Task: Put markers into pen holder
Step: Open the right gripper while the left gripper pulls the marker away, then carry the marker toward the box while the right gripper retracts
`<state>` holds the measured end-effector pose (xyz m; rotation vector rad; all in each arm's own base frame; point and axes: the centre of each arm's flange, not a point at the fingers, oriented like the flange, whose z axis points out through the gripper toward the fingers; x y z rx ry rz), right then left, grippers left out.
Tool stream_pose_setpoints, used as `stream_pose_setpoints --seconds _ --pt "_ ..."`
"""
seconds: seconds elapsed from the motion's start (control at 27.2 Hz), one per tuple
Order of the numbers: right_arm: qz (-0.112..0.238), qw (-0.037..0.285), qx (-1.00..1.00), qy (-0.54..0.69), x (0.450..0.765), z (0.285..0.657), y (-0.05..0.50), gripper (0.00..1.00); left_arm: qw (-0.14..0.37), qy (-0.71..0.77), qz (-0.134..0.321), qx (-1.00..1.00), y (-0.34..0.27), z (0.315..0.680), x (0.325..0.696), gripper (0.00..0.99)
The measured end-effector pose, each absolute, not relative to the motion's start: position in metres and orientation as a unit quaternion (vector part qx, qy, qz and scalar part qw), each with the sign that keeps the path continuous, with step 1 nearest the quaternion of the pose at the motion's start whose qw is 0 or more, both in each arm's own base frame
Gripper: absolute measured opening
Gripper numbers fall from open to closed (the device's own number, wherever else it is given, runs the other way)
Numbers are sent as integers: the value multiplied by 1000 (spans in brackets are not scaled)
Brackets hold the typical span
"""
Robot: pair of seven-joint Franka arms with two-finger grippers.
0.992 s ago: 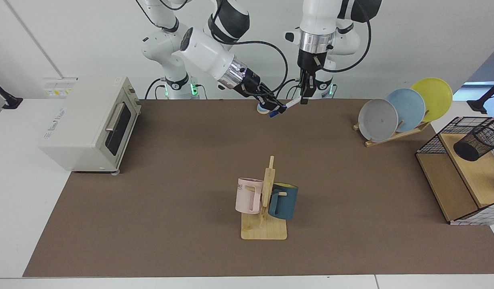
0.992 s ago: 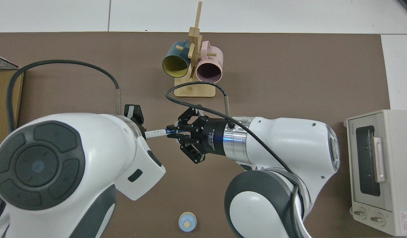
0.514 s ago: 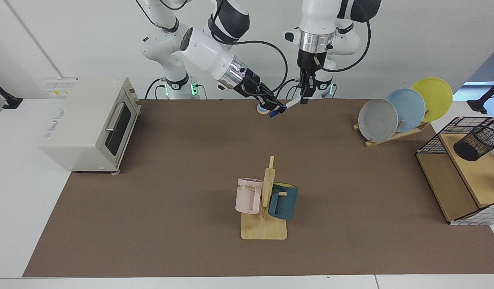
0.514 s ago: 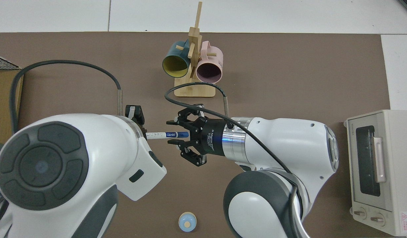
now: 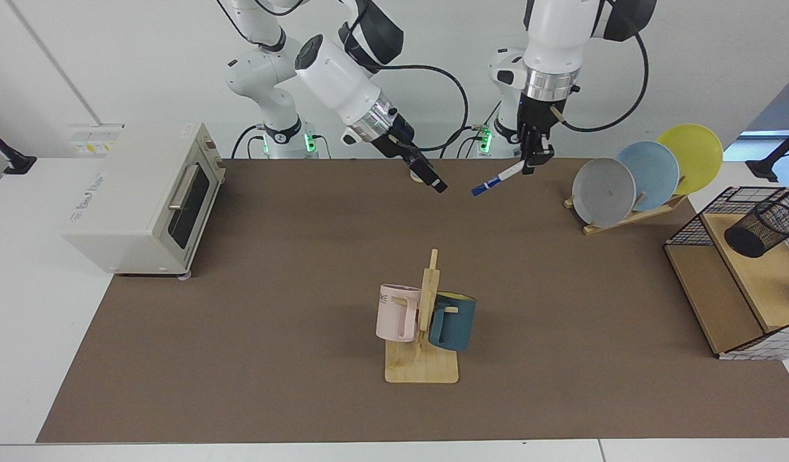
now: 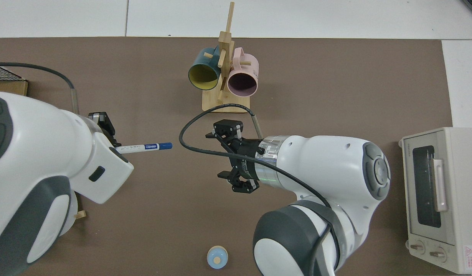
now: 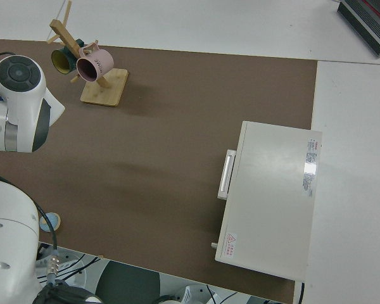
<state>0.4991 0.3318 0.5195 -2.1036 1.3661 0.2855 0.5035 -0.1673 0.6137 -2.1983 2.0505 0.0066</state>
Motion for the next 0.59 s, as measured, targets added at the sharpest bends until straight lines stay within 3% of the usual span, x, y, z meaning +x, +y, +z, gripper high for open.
stream_pose_setpoints --seconds 0.26,0.59 --pt "33 209 -881 424 518 514 273 1000 105 665 28 -739 -112 613 521 185" --pt "-6 142 -945 295 538 529 158 1000 154 666 66 -727 -37 617 534 185"
